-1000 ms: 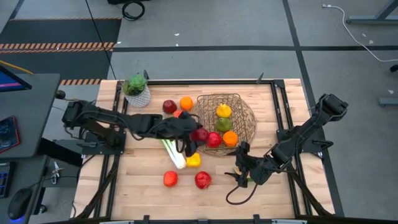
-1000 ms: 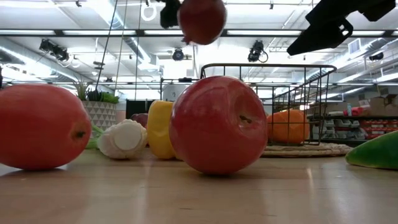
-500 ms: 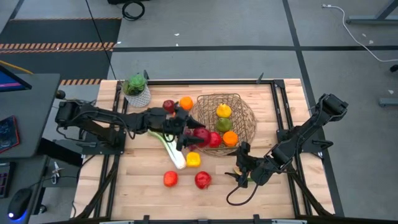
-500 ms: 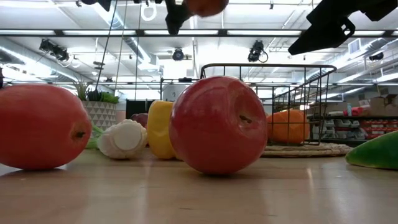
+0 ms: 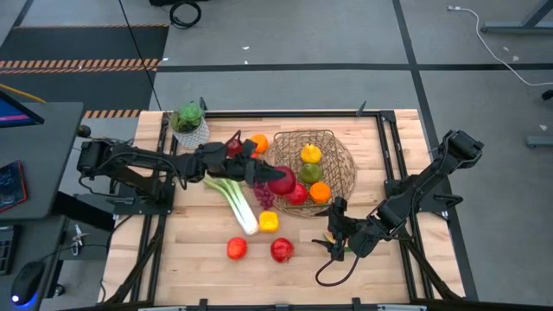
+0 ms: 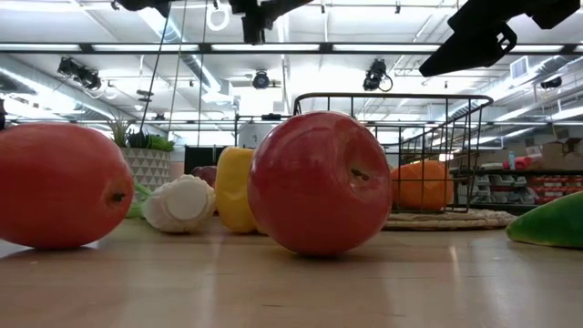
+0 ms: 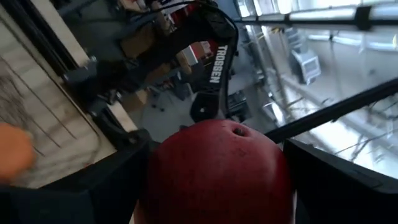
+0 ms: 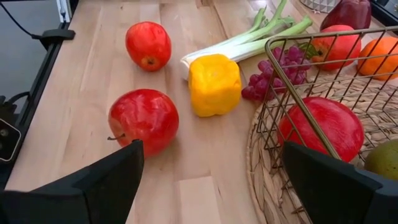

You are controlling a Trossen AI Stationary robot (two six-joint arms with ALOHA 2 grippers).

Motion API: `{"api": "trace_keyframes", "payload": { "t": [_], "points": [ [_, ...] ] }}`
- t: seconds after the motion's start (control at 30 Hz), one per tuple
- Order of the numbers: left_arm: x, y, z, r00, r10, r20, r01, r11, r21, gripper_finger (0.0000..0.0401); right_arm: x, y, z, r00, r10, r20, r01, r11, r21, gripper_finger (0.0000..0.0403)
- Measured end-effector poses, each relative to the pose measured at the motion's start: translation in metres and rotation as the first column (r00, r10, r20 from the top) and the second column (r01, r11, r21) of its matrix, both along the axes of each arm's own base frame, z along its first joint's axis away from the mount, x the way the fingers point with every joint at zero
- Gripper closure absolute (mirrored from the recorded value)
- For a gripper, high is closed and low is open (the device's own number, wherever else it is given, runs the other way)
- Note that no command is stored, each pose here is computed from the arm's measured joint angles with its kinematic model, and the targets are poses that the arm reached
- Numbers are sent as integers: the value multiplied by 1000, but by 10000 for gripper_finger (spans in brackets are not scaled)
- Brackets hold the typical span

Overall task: Build produce basket
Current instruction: Put the pomegranate into the wire basket

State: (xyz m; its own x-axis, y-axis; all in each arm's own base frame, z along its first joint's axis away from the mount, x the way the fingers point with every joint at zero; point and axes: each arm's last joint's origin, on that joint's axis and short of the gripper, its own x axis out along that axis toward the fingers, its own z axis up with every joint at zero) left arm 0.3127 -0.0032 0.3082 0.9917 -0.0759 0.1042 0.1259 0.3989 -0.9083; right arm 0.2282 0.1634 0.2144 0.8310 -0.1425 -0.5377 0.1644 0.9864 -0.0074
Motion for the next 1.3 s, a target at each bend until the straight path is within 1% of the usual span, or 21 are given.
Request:
{"api": "trace_keyframes", "payload": {
  "t": [0.13,0.3,0.37,0.4,0.47,0.5,0.57,0.6,0.7,0.73,0.83,0.87,0.93,1.0,1.07,1.13,1.27,1.3],
  "points": [
    [0,-2,2,1000,-22,7,22,990,-139,32,0,0,0,1000,0,0,0,1000,0,19],
    [0,-2,1,999,-36,-1,35,968,-248,32,0,0,0,1000,-4,2,4,1000,8,19],
    [0,-3,1,999,-48,-4,44,947,-317,32,0,0,0,1000,-8,4,8,1000,15,19],
    [0,-4,2,998,-56,-3,51,929,-367,32,0,0,0,1000,-10,4,10,1000,18,19],
    [0,-4,2,997,-71,-4,61,879,-473,32,0,0,0,1000,-14,6,14,1000,24,19],
    [0,-4,2,997,-78,-6,64,857,-511,32,0,0,0,1000,-14,8,14,1000,25,19],
    [0,-6,2,996,-89,-7,70,827,-558,32,1,1,1,1000,-14,13,14,999,30,19],
    [0,-6,2,996,-94,-7,72,804,-590,32,1,1,1,1000,-14,15,14,999,32,19],
    [0,-6,2,993,-117,-5,78,698,-712,32,1,1,1,1000,-14,21,13,999,37,19],
    [0,-6,2,992,-123,-3,79,656,-751,32,1,1,1,1000,-14,20,13,999,37,19],
    [0,-5,2,990,-141,2,78,536,-841,32,1,1,1,1000,-12,20,11,999,34,19],
    [0,-5,2,989,-145,4,77,502,-862,32,1,1,1,1000,-11,20,10,999,33,19],
    [0,-4,2,988,-152,8,75,444,-893,32,1,1,1,1000,-9,19,8,1000,29,19],
    [0,-1,2,988,-151,11,71,400,-914,32,1,1,1,1000,-5,18,5,1000,24,19],
    [0,3,2,990,-140,13,66,382,-922,32,1,1,1,1000,-4,17,3,1000,24,19],
    [0,8,2,993,-120,13,59,387,-920,32,1,1,1,1000,-2,16,1,1000,22,19],
    [0,17,2,996,-84,15,49,419,-907,32,1,1,1,1000,3,15,-4,1000,15,19],
    [-1,18,2,997,-77,17,49,435,-899,32,1,1,1,1000,5,14,-5,1000,12,19]
  ]
}}
